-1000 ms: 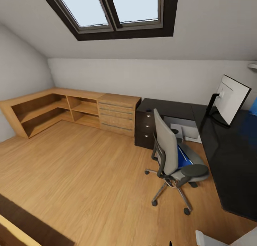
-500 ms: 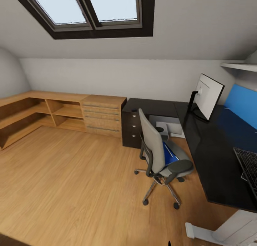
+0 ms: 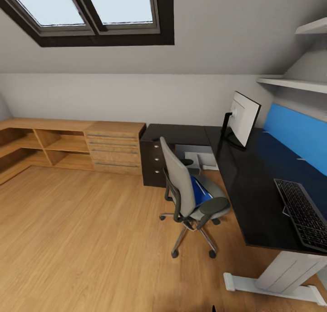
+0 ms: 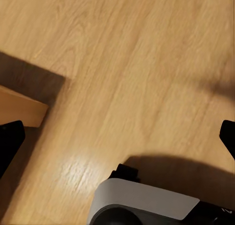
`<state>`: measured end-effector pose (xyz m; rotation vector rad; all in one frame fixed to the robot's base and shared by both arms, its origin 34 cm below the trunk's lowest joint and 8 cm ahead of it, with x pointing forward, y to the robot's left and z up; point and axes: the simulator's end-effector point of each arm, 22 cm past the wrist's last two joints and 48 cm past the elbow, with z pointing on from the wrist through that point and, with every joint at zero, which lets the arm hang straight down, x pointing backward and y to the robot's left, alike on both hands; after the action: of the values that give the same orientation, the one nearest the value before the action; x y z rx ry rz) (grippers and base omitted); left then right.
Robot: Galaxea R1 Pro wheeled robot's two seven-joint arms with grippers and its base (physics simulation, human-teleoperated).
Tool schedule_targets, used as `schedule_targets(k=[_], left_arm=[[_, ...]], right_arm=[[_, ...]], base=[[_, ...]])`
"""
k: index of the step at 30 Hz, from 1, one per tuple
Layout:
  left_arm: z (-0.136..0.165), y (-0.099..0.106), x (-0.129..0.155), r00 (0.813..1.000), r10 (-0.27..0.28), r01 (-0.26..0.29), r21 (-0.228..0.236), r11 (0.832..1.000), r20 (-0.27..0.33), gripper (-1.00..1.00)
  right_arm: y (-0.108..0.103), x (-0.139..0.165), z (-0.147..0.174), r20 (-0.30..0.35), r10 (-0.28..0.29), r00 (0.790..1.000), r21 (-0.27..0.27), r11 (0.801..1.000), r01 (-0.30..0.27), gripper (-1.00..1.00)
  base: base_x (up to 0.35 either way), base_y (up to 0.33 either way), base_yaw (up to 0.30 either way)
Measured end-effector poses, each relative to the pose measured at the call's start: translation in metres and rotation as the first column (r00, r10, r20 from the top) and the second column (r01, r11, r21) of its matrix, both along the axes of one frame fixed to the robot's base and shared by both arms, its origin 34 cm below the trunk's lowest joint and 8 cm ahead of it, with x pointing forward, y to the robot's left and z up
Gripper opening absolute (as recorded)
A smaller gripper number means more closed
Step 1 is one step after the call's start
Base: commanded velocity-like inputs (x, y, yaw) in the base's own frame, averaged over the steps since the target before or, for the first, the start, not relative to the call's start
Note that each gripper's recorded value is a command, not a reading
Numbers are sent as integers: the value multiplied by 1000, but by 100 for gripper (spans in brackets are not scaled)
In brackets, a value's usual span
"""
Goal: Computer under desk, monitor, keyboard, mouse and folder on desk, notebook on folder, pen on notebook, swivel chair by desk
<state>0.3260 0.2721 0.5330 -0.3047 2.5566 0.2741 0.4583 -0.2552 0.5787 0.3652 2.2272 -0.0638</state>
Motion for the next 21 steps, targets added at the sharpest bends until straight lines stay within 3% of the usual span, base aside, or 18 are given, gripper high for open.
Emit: schedule_targets(k=[8,21], left_arm=[[0,-2,1,1000,-8,8,-4,1000,2,100],[0,-1,1,1000,-5,5,-3,1000,3,100]], right_arm=[[1,0,-1,-2,-1,1000,2,1000,1,100],[-2,0,-1,-1,-3,1000,-2,1000,3,100]], base=[[3,3,-15],[107,70,0]])
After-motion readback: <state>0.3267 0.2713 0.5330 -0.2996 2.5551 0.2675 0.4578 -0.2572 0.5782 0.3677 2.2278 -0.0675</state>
